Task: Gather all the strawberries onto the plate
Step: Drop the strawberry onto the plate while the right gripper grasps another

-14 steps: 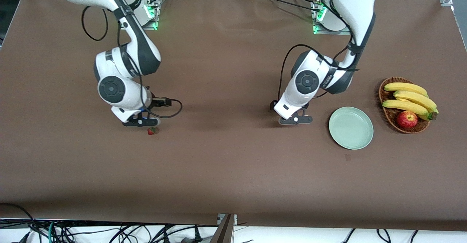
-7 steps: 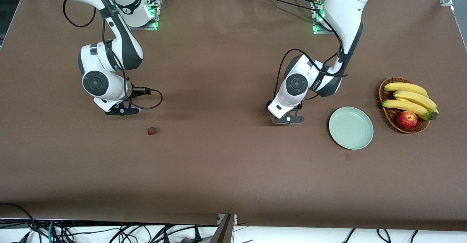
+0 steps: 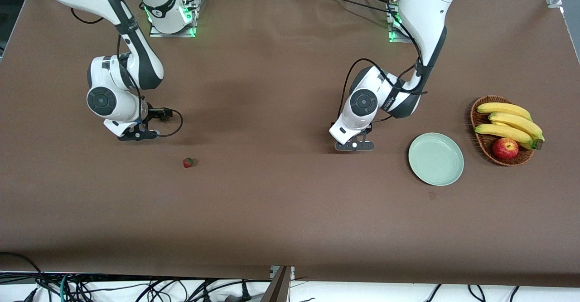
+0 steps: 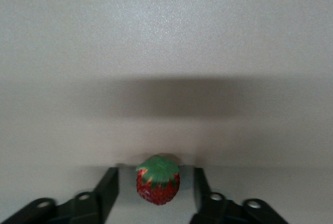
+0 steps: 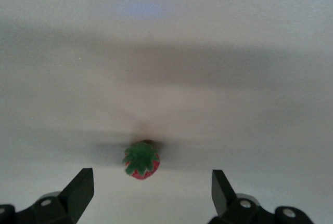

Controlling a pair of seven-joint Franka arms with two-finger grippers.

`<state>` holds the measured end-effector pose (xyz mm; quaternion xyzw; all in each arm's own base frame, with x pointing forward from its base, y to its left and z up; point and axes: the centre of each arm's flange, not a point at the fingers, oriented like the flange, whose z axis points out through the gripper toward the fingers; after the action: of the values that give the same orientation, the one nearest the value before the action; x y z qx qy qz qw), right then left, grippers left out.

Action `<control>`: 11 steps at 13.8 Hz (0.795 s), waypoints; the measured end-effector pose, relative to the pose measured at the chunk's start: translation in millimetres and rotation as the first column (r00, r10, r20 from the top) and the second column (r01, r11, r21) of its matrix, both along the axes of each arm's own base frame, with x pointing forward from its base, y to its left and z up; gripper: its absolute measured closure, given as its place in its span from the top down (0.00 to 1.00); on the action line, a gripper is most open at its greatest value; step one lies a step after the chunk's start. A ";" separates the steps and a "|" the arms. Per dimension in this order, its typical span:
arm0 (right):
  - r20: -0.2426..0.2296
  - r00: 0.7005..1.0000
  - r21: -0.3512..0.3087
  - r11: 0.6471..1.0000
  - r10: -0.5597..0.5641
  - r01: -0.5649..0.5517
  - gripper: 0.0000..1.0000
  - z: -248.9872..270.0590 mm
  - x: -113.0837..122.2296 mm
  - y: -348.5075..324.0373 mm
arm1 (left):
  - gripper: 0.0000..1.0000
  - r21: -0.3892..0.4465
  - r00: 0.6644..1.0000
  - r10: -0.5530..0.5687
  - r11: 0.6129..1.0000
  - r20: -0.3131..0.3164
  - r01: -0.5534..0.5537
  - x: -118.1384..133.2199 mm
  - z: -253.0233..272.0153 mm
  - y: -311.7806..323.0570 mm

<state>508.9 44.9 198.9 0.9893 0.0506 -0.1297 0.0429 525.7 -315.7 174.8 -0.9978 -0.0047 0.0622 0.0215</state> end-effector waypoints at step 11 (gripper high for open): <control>0.001 1.000 0.006 1.000 0.004 -0.004 0.46 -27.9 -14.4 0.0 | 0.32 0.067 0.985 -0.132 0.988 -0.112 0.140 69.7 101.4 123.6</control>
<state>494.5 44.9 171.0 0.9894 0.0531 -0.1289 0.0401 595.4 -192.0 276.2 -0.9895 0.0625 0.1137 0.0630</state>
